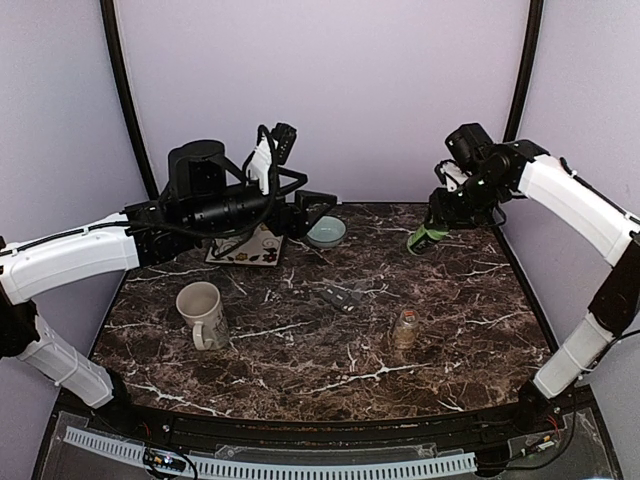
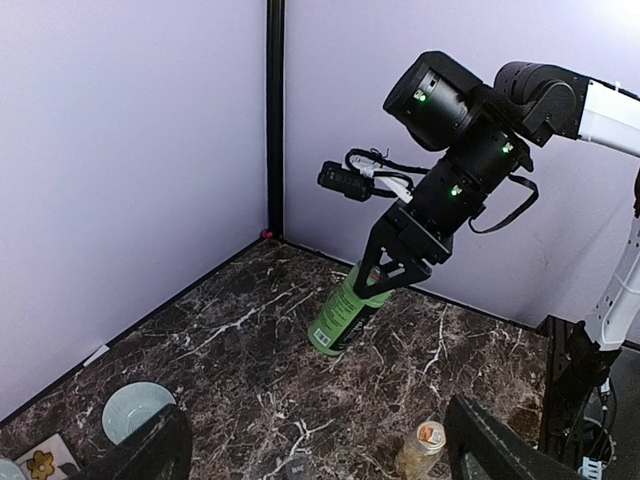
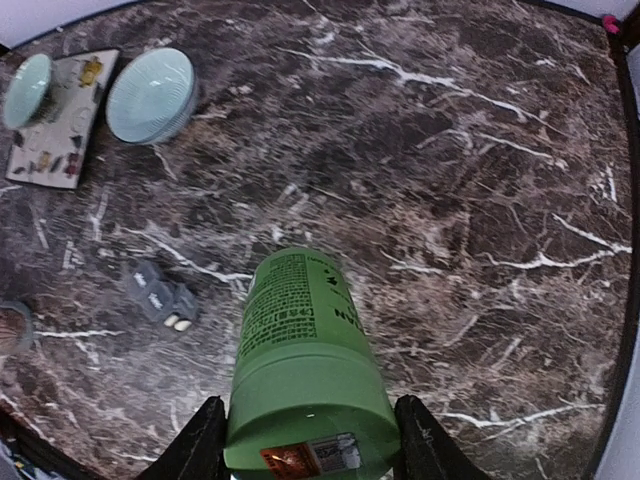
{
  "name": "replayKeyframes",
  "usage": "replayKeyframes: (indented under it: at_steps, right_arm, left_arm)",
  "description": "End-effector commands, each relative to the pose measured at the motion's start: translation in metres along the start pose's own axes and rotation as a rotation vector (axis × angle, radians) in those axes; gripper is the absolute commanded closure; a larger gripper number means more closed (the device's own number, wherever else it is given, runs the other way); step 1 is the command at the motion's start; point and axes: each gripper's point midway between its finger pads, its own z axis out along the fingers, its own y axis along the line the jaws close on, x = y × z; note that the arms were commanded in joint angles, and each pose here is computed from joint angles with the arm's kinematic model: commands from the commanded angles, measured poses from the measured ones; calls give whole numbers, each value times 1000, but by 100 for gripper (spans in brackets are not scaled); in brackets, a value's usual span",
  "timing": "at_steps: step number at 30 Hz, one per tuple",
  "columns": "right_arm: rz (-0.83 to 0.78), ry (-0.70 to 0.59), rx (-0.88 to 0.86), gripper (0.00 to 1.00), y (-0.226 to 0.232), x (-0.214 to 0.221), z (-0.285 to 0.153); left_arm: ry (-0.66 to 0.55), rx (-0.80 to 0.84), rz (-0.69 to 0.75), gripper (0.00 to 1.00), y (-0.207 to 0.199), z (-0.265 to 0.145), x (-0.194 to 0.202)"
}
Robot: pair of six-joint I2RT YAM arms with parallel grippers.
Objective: Sort the pills into containers
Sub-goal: Place the pill bottle at the center of the board.
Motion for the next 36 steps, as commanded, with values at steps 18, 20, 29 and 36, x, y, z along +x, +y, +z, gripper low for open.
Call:
replayKeyframes:
  at_steps: [18,20,29,36]
  right_arm:
    - [-101,249,387,93,-88,44,68]
    - [-97,257,384,93,-90,46,73]
    - [-78,289,366,90,-97,56,93]
    - [-66,303,358,76,-103,61,99]
  left_arm:
    - [91,29,-96,10,-5,-13,34]
    - [96,30,-99,10,-5,-14,37]
    - [111,31,-101,10,-5,-12,44]
    - [121,34,-108,10,-6,-10,49]
